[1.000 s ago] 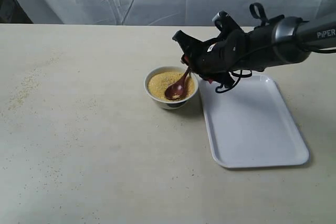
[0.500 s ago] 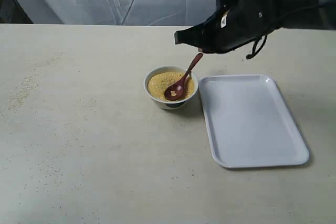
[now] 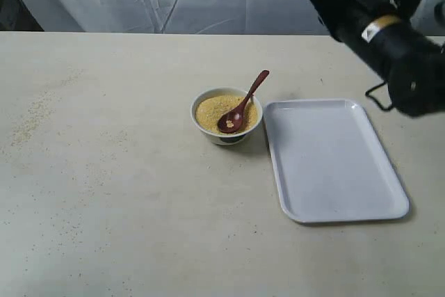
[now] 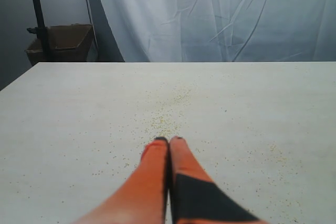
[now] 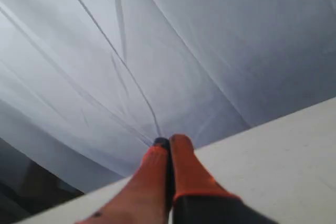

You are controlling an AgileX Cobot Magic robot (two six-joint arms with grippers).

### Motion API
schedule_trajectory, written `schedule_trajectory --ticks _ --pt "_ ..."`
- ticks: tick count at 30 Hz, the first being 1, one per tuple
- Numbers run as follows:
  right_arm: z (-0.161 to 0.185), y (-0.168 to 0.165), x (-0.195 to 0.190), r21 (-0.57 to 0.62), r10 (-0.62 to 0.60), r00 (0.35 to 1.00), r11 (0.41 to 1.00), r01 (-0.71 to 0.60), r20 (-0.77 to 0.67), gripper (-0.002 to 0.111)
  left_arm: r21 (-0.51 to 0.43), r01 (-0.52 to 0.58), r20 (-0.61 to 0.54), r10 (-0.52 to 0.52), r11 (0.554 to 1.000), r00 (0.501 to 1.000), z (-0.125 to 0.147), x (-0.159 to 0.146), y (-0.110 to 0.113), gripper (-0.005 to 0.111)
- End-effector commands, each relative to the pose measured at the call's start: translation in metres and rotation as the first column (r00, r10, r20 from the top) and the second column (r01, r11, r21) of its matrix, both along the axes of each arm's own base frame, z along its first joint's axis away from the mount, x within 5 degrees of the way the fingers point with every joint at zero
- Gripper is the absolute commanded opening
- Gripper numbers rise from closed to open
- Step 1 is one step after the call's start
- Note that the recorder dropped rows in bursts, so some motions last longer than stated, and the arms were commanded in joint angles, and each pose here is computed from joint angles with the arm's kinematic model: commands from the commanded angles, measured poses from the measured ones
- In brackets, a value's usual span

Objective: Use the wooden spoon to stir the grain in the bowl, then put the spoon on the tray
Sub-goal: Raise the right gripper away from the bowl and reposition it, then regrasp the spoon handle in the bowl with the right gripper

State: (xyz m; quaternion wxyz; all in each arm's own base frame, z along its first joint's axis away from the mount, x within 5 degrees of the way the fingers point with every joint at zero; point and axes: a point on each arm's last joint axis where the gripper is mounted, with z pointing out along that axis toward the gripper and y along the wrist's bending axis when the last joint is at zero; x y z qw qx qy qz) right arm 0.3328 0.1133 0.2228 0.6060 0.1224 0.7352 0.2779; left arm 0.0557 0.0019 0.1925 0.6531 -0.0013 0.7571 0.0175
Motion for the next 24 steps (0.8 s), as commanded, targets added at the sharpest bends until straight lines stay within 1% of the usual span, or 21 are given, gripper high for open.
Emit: schedule_trajectory --ticks 1,2,3,5,6,8,9,10,11,12,14,16,17,20,24 --pt "-0.039 -0.008 -0.017 0.398 -0.049 0.996 0.914 0.077 -0.080 -0.001 0.002 -0.002 0.003 0.002 1.000 1.000 0.000 0.000 0.000 0.000" --pt "-0.050 -0.009 -0.015 0.465 -0.022 0.986 0.880 0.098 -0.165 -0.001 0.002 -0.002 0.003 0.002 1.000 1.000 0.000 0.000 0.000 0.000" --pt "-0.061 -0.007 -0.014 0.507 0.048 0.973 0.859 0.074 -0.224 -0.001 0.002 -0.002 0.003 0.002 1.000 1.000 0.000 0.000 0.000 0.000" --pt "-0.076 -0.001 -0.010 0.569 0.241 0.931 0.821 -0.045 -0.273 -0.001 0.002 -0.002 0.003 0.002 1.000 1.000 0.000 0.000 0.000 0.000" --pt "-0.084 -0.002 -0.007 0.606 0.324 0.898 0.791 -0.085 -0.296 -0.001 0.002 -0.002 0.003 0.002 1.000 1.000 0.000 0.000 0.000 0.000" --pt "-0.098 -0.009 0.003 0.639 0.419 0.844 0.760 -0.123 -0.335 -0.001 0.002 -0.002 0.003 0.002 1.000 1.000 0.000 0.000 0.000 0.000" --pt "-0.103 -0.014 0.006 0.643 0.436 0.833 0.754 -0.133 -0.340 0.000 0.002 -0.002 0.003 0.002 1.000 1.000 0.000 0.000 0.000 0.000" --pt "-0.108 -0.019 0.009 0.645 0.446 0.827 0.751 -0.138 -0.342 0.002 0.002 -0.002 0.003 0.002 1.000 1.000 0.000 0.000 0.000 0.000" --pt "-0.111 -0.024 0.012 0.644 0.452 0.824 0.751 -0.145 -0.341 0.008 0.002 -0.002 0.003 0.002 1.000 1.000 0.000 0.000 0.000 0.000" --pt "-0.114 -0.029 0.014 0.640 0.449 0.823 0.755 -0.142 -0.347 0.016 0.002 -0.002 0.003 0.002 1.000 1.000 0.000 0.000 0.000 0.000" --pt "-0.117 -0.032 0.017 0.621 0.459 0.815 0.767 -0.162 -0.353 0.036 0.002 -0.002 0.003 0.002 1.000 1.000 0.000 0.000 0.000 0.000" --pt "-0.116 -0.032 0.023 0.590 0.471 0.808 0.783 -0.198 -0.354 0.050 0.002 -0.002 0.003 0.002 1.000 1.000 0.000 0.000 0.000 0.000" --pt "-0.115 -0.031 0.028 0.570 0.480 0.802 0.791 -0.222 -0.354 0.052 0.002 -0.002 0.003 0.002 1.000 1.000 0.000 0.000 0.000 0.000" --pt "-0.112 -0.027 0.044 0.534 0.519 0.776 0.795 -0.286 -0.357 0.049 0.002 -0.002 0.003 0.002 1.000 1.000 0.000 0.000 0.000 0.000" --pt "-0.116 -0.026 0.066 0.509 0.511 0.745 0.818 -0.268 -0.429 0.049 0.002 -0.002 0.003 0.002 1.000 1.000 0.000 0.000 0.000 0.000"
